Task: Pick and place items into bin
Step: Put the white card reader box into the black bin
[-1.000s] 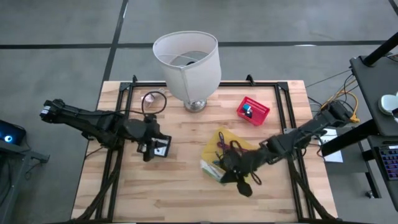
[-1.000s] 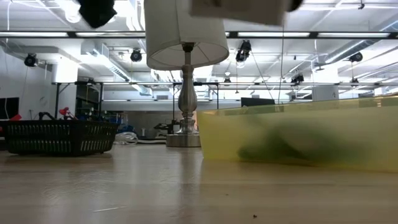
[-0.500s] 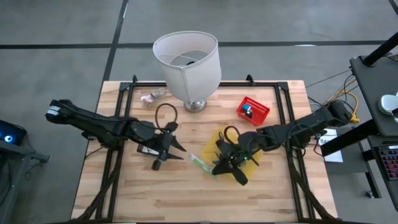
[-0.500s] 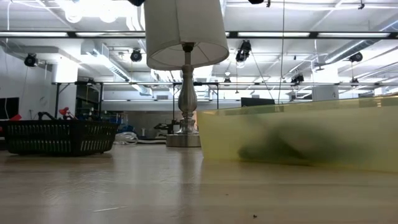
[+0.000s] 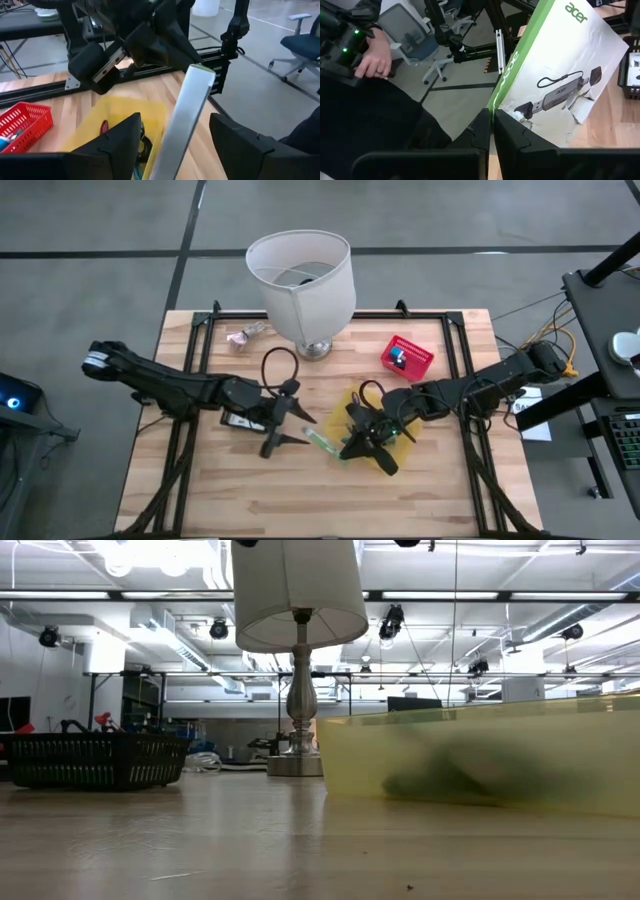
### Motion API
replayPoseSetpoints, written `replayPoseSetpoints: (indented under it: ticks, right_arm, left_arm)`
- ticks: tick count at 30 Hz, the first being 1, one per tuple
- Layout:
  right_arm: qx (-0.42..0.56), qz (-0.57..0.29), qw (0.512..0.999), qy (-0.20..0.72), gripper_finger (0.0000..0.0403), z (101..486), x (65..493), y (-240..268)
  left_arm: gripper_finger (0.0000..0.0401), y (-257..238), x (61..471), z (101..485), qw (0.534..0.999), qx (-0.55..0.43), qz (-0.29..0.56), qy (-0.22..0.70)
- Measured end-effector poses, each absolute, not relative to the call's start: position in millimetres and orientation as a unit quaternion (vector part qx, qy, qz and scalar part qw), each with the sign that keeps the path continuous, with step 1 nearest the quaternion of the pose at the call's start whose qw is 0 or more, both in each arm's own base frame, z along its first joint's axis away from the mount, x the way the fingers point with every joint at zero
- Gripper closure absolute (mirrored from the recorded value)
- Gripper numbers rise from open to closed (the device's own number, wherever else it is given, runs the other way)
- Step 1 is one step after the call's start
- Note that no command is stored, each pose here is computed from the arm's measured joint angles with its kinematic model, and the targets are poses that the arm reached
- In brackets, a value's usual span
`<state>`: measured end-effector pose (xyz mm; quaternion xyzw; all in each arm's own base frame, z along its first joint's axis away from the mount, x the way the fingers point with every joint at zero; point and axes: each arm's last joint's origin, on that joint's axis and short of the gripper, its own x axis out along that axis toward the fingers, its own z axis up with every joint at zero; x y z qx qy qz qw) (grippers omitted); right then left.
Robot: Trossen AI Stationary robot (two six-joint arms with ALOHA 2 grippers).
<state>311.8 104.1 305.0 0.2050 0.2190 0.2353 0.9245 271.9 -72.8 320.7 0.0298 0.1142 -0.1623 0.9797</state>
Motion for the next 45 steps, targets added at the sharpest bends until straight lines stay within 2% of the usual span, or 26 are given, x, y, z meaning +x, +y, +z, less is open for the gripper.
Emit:
replayPoseSetpoints:
  ticks: [4, 7, 22, 28, 36, 45]
  right_arm:
    - [0.205, 0.234, 0.925, 0.219, 0.0394, 305, 312, 103]
    - [0.205, 0.232, 0.925, 0.218, 0.0394, 305, 312, 102]
    - [0.207, 0.228, 0.927, 0.215, 0.0394, 306, 313, 99]
    - [0.226, 0.212, 0.922, 0.234, 0.0394, 303, 313, 98]
    - [0.239, 0.199, 0.9, 0.305, 0.0394, 292, 306, 98]
    - [0.233, 0.158, 0.882, 0.377, 0.0394, 278, 299, 91]
  left_arm:
    - [0.0183, -73, 274, 321, 0.98, 0.03, -0.162, 0.108]
    - [0.0202, -74, 274, 321, 0.98, 0.029, -0.163, 0.106]
    - [0.0379, -75, 274, 319, 0.976, 0.055, -0.18, 0.106]
    - [0.038, -73, 270, 319, 0.976, 0.054, -0.17, 0.121]
    - [0.038, -65, 243, 315, 0.963, 0.016, -0.153, 0.223]
    - [0.038, -53, 206, 313, 0.929, -0.154, -0.054, 0.332]
